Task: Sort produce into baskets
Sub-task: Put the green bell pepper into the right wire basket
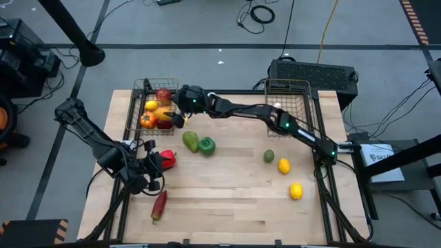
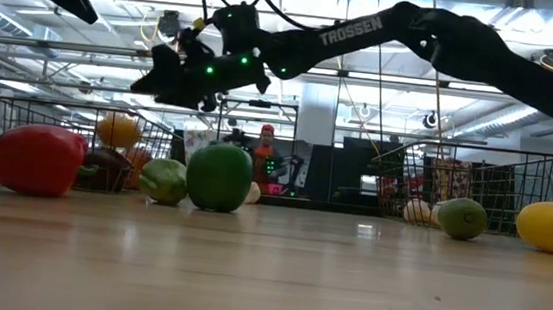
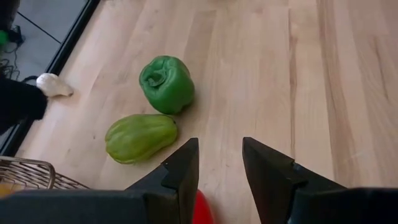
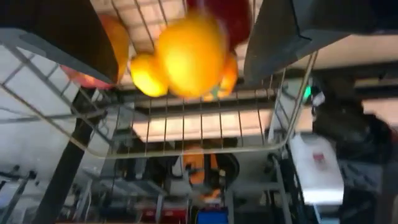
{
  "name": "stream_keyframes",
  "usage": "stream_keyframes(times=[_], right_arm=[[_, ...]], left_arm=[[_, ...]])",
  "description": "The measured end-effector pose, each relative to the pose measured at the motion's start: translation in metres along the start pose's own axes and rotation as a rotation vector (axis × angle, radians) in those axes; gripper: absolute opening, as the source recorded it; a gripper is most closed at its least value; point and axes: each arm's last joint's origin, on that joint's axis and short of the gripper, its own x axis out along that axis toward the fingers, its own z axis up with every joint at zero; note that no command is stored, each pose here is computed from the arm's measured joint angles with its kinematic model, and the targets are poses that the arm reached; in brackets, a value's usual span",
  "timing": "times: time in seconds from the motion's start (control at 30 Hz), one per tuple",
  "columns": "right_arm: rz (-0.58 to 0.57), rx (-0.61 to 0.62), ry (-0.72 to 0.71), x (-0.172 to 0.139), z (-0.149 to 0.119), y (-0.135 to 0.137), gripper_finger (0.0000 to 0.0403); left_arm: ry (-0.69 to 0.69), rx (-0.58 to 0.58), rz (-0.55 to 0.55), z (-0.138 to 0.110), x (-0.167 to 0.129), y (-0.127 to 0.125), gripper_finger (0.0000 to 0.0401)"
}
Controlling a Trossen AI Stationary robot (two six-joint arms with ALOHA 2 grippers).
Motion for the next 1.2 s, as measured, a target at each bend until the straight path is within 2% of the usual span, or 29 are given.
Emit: stream_keyframes(times=[0.1,0.2,0.33,0.4,0.6,0.7,0.83,1.0,1.1,1.2], right_arm=[[0.01,-0.029,0.067,-0.01,0.01,0.001,0.0347],[0.017,-0.056,0.13,-0.037,0.042,0.006,0.0346],[-0.024,-0.126,0.205,-0.098,0.103,0.021,0.0341],[-0.033,-0.147,0.29,-0.131,0.121,0.03,0.0341],[0.051,-0.101,0.578,-0.205,0.136,0.081,0.0341],[0.1,-0.077,0.697,-0.225,0.129,0.114,0.0341],[0.161,-0.129,0.754,-0.218,0.098,0.172,0.0341],[0.239,-0.251,0.596,-0.196,0.049,0.232,0.034],[0.224,-0.274,0.471,-0.182,0.022,0.247,0.0338],[0.237,-0.264,0.33,-0.173,0.012,0.251,0.0337]], left_arm=[[0.001,0.001,0.0,0.0,0.0,0.0,0.0132],[0.003,0.003,0.002,0.0,0.0,0.0,0.0132],[0.005,0.004,0.003,-0.001,0.0,0.0,0.0132],[0.005,0.003,0.003,-0.001,0.0,0.0,0.0132],[0.021,-0.004,0.015,-0.002,0.0,0.002,0.0132],[0.02,-0.007,0.014,-0.002,0.0,0.002,0.0132],[0.014,-0.017,0.012,-0.001,0.0,0.002,0.0132],[0.02,-0.064,0.006,-0.002,0.0,0.001,0.0132],[0.052,-0.062,-0.025,-0.003,0.0,0.001,0.0132],[0.073,-0.063,-0.046,-0.004,0.0,0.0,0.0132]])
